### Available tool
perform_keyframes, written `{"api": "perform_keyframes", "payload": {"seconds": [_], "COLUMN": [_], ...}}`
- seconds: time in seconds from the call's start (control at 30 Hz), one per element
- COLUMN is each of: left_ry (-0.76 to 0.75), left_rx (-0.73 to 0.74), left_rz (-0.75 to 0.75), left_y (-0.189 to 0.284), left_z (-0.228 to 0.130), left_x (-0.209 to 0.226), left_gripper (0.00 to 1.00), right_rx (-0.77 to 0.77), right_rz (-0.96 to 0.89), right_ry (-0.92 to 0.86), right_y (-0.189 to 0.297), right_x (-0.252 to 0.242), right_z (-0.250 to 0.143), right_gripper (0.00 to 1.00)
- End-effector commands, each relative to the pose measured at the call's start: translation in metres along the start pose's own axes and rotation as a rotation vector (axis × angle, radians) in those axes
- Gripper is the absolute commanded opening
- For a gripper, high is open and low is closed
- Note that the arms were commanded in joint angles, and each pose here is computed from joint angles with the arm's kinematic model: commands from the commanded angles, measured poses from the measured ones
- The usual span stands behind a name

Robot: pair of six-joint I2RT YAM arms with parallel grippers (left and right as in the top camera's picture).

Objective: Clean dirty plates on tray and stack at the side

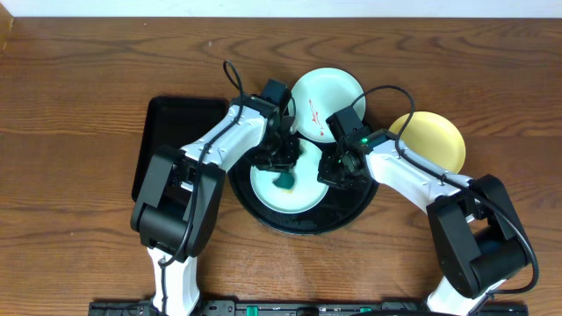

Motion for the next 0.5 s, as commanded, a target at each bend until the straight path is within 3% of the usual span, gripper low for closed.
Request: {"api": "perform_keyframes", "payload": {"seconds": [0.0,0.1,0.2,0.3,0.47], "left_ry": [0.058,0.151,0.167,0.170,0.091], "left_rx": [-0.057,-0.110,-0.103,-0.066,0.059], "left_rz": [0.267,0.456,0.445,0.342,0.045], "left_y": [0.000,0.009,0.008,0.003,-0.005], "left_z": [0.003,0.001,0.000,-0.002,-0.011], "left_x": [0.035,0.057,0.056,0.044,0.006], "left_gripper": [0.07,0.08,0.07,0.07,0.08], "right_rx": [0.001,0.000,0.000,0.000,0.000], "right_rz": [-0.015,-0.015,-0.015,-0.015,-0.015], "right_ry": [-0.012,-0.012,-0.012,-0.012,-0.012], "right_y": [-0.004,-0.004,-0.004,-0.004,-0.004], "right_x": [0.000,0.000,0.000,0.000,0.000], "right_z": [0.001,0.002,0.001,0.001,0.001], "right_gripper": [0.01,0.01,0.01,0.01,0.01]}}
Point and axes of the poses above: each gripper's point midway between its finger pads, its own y axis back along the fingers, its own x axis along the line the jaws close on, z = x × y, the point moved 6 cm from there along y, back along the fingers, and after that the axes turned 11 degrees about y, right-handed, at the moved point
